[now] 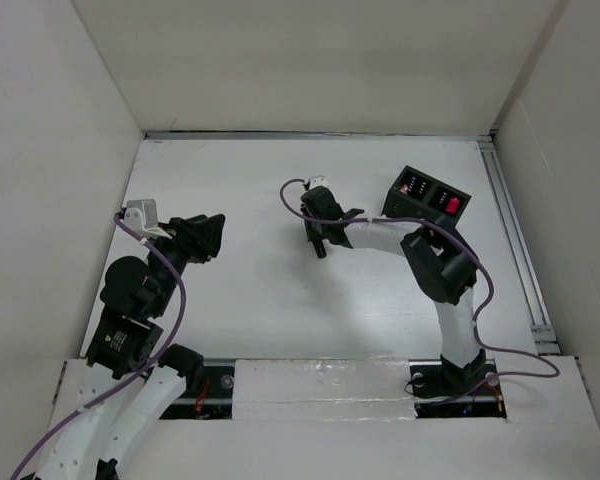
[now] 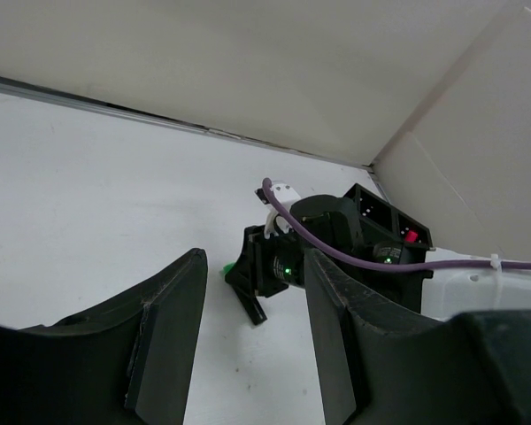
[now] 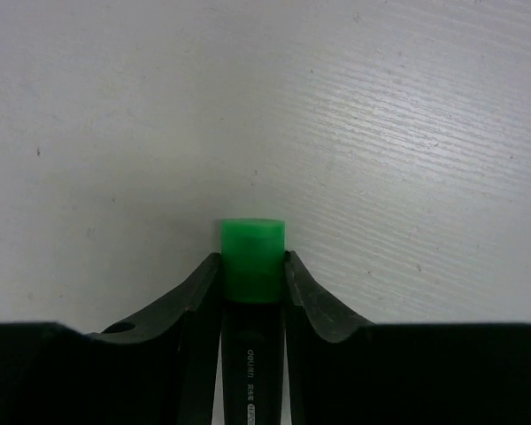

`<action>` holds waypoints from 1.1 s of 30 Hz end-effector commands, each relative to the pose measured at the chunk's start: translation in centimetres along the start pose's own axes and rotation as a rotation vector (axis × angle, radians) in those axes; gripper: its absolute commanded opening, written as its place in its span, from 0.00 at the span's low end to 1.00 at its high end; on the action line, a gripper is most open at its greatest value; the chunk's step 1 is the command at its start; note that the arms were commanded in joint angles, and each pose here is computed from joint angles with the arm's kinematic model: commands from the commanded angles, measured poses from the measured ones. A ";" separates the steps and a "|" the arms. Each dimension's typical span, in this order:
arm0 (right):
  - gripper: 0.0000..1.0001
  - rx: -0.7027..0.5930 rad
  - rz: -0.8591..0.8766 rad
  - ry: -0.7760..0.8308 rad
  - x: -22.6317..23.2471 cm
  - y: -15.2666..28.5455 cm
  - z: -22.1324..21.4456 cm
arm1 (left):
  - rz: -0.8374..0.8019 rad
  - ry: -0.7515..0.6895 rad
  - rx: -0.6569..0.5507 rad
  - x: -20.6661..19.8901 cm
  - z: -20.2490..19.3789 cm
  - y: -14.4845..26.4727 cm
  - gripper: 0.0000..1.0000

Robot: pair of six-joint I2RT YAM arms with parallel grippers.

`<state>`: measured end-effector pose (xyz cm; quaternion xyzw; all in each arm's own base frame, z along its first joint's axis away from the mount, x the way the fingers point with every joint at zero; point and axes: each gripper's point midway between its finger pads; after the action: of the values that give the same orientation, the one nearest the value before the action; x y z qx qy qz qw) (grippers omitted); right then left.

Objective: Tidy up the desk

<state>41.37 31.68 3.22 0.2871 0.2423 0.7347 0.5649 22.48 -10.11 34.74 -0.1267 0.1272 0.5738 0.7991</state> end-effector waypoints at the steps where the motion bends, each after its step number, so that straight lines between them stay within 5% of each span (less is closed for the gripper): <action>1: 0.15 0.037 -0.018 0.014 -0.1 0.1 -0.6 | -0.005 -0.012 -0.036 -0.1 0.8 0.0 0.44; 2: 0.08 0.037 -0.018 0.012 -0.2 0.3 -0.6 | -0.006 -0.013 -0.037 -0.1 0.8 0.0 0.44; 6: 0.07 -0.067 -0.009 -0.062 -1.6 2.9 3.8 | -0.009 -0.013 -0.036 -0.1 0.8 0.0 0.44; 14: 0.06 -0.494 -0.103 -0.494 -18.7 12.5 16.5 | -0.016 -0.010 -0.037 -0.2 0.8 0.1 0.44; 21: 0.07 -0.751 -0.378 -0.718 -32.0 19.6 16.8 | -0.024 -0.009 -0.033 -0.4 0.7 -0.1 0.44; 28: 0.06 -0.744 -0.393 -0.743 -34.1 19.7 16.2 | -0.025 -0.010 -0.031 -0.5 0.7 -0.2 0.44; 33: 0.07 -0.803 -0.592 -0.759 -37.2 22.1 14.5 | -0.030 -0.012 -0.022 -0.5 0.5 -0.4 0.44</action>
<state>44.69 -6.88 20.60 0.2600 -0.1662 0.4676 0.8284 22.49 -10.19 34.71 -0.1257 0.1278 0.5724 0.8001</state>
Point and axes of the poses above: each gripper's point midway between its finger pads, its own y axis back along the fingers, its own x axis along the line the jaws close on, z = x × y, and after that the axes turned 8 degrees about -y, right-handed
